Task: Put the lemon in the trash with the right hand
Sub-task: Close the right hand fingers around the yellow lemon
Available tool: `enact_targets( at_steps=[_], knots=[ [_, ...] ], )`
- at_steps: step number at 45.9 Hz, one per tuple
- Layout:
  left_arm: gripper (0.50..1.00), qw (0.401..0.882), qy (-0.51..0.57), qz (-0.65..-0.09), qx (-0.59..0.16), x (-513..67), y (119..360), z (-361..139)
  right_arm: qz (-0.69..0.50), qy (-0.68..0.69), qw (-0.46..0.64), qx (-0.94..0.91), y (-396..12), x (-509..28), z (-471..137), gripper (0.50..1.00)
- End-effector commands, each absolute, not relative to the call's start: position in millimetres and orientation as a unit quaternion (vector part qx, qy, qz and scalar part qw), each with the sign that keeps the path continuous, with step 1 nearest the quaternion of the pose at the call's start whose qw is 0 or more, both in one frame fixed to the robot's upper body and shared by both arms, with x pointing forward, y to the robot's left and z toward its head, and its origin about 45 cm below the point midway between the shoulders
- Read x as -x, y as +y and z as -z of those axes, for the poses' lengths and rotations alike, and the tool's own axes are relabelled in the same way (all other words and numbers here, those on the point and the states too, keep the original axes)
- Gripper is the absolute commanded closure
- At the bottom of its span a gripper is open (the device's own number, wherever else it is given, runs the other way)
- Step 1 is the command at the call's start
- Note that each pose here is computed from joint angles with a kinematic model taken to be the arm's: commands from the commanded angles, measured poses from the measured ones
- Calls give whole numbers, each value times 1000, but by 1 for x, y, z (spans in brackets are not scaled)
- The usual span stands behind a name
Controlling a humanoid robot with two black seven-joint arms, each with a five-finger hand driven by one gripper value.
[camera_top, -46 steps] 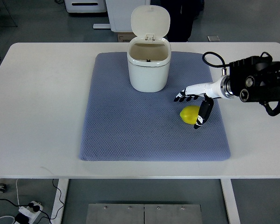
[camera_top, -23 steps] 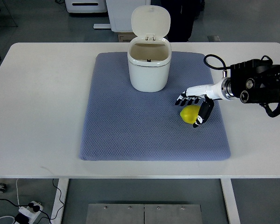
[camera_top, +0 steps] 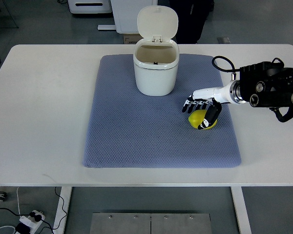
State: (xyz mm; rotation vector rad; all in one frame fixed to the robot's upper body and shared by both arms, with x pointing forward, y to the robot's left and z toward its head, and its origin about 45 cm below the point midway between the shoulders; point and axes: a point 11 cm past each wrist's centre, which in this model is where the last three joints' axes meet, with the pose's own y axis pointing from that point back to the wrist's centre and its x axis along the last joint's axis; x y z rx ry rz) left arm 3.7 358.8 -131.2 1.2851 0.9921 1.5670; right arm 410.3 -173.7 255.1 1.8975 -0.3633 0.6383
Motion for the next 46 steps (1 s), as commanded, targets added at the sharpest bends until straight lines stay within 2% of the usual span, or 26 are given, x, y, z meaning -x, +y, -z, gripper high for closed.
enact_targets(
  at_steps=[1, 30, 37, 43, 46],
  knots=[
    [500, 428, 397, -628, -515, -4, 359, 131, -263, -151, 526, -794, -174, -409, -252, 703],
    [500, 428, 397, -628, -515, -4, 359, 131, -266, -152, 523, -795, -182, -411, -245, 718],
    [500, 428, 397, -628, -515, -4, 359, 131, -270, -146, 518, -798, -180, -410, -245, 745],
    [500, 428, 397, -628, -515, -4, 359, 131, -272, -143, 515, -800, -180, -410, -244, 789],
    [500, 428, 397, -628, -515, -4, 359, 131, -273, -142, 512, -802, -179, -410, -245, 833]
  ],
)
